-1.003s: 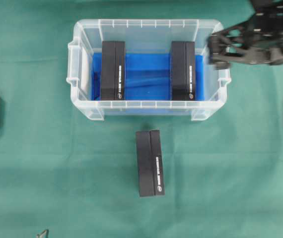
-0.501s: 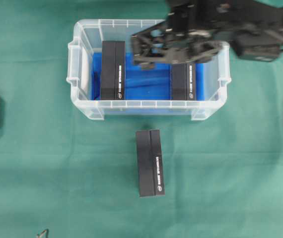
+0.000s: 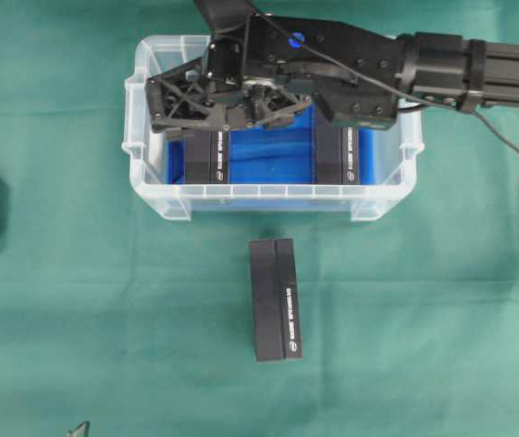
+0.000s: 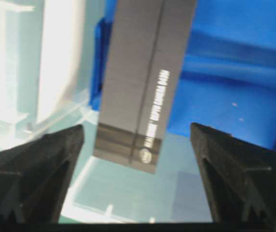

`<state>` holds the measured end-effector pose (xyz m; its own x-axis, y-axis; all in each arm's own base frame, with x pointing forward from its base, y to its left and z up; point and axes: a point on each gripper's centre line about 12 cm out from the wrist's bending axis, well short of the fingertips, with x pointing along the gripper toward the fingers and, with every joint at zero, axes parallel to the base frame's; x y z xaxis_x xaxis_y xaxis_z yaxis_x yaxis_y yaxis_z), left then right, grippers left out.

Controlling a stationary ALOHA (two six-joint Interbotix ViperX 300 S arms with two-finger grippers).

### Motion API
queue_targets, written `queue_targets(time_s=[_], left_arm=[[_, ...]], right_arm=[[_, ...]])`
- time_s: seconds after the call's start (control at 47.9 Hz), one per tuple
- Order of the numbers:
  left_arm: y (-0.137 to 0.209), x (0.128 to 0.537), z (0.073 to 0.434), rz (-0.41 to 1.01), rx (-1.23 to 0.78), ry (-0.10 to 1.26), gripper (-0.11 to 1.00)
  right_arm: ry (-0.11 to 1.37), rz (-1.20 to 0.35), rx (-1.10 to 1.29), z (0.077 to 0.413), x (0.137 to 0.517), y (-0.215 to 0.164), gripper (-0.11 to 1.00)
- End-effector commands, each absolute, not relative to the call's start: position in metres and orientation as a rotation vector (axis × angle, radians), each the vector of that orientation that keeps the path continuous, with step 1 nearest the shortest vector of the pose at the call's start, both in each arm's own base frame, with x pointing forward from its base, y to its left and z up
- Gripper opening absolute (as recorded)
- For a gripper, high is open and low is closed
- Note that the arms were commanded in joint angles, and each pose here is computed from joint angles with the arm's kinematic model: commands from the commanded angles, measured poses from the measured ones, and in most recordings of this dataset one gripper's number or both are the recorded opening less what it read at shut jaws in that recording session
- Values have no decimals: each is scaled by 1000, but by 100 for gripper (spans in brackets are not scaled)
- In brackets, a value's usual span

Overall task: Take the box out of the case with the right arm.
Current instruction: 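Move the open right gripper over the left black box in the case, then lower the right gripper around the left black box and close it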

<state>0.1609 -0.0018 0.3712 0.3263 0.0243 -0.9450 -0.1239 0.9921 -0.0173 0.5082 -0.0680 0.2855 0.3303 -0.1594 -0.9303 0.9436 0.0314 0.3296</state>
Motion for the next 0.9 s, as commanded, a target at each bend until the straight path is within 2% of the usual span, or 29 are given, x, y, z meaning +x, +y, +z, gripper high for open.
queue_targets(time_s=[0.0, 0.878], left_arm=[[-1, 162, 377, 102, -95, 1215, 0], [-1, 163, 377, 102, -94, 1218, 0]], right_arm=[[796, -980, 1248, 304, 510, -66, 89], [789, -980, 1262, 293, 516, -74, 90]])
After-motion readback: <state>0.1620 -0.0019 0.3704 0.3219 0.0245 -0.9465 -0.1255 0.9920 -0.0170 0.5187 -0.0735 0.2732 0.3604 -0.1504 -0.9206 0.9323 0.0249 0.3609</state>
